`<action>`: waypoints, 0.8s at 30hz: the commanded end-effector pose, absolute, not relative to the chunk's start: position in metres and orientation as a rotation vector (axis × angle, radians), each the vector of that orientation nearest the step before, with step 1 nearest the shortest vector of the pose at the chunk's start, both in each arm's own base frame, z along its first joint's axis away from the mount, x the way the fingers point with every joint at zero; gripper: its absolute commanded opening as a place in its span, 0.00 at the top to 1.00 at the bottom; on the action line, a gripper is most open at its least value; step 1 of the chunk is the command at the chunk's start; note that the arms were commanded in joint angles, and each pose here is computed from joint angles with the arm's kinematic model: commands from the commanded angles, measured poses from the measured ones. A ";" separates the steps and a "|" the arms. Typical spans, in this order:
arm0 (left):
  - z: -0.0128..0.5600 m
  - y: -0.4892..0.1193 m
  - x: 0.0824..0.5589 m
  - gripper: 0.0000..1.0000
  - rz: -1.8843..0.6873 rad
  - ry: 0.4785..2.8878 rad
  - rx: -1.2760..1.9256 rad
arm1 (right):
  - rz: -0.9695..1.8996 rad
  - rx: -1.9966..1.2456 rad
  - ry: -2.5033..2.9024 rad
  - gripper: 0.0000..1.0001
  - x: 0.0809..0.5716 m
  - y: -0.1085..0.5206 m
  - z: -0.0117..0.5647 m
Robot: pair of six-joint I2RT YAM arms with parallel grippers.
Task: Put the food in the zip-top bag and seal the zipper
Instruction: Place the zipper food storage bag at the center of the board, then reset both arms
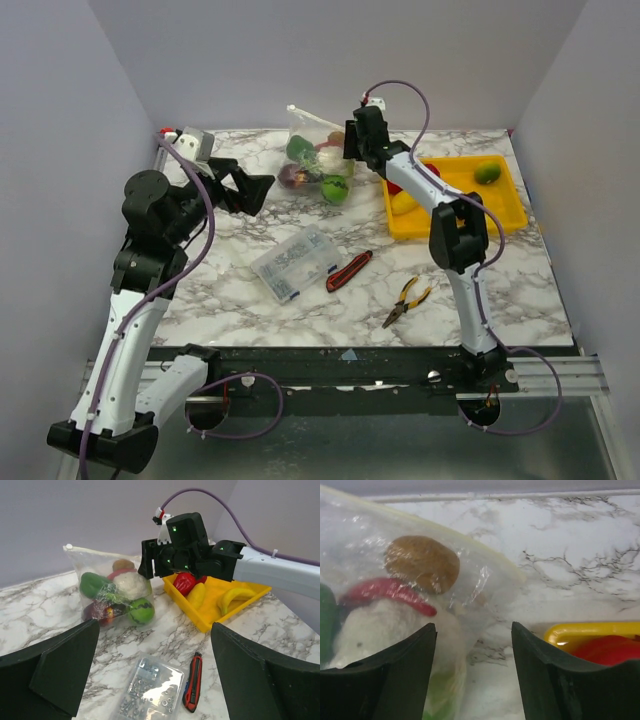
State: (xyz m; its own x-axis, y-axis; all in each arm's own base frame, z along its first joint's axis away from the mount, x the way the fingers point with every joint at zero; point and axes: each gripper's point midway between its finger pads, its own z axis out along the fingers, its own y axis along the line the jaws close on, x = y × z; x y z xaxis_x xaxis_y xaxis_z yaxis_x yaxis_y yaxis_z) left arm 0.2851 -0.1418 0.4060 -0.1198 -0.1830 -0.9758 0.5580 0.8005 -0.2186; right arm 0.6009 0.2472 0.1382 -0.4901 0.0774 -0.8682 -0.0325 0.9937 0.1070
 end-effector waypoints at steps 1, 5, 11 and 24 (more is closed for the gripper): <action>0.434 -0.138 0.270 0.03 -0.642 1.456 0.316 | 0.117 -0.071 2.066 0.29 0.570 0.233 0.203; 0.443 -0.134 0.265 0.03 -0.630 1.413 0.303 | 0.178 -0.087 2.036 0.21 0.532 0.224 0.242; 0.467 -0.131 0.247 0.03 -0.634 1.321 0.301 | 0.338 -0.097 1.942 0.12 0.450 0.205 0.290; 0.510 -0.108 0.203 0.01 -0.570 1.055 0.255 | 0.429 -0.029 1.604 0.00 0.291 0.123 0.398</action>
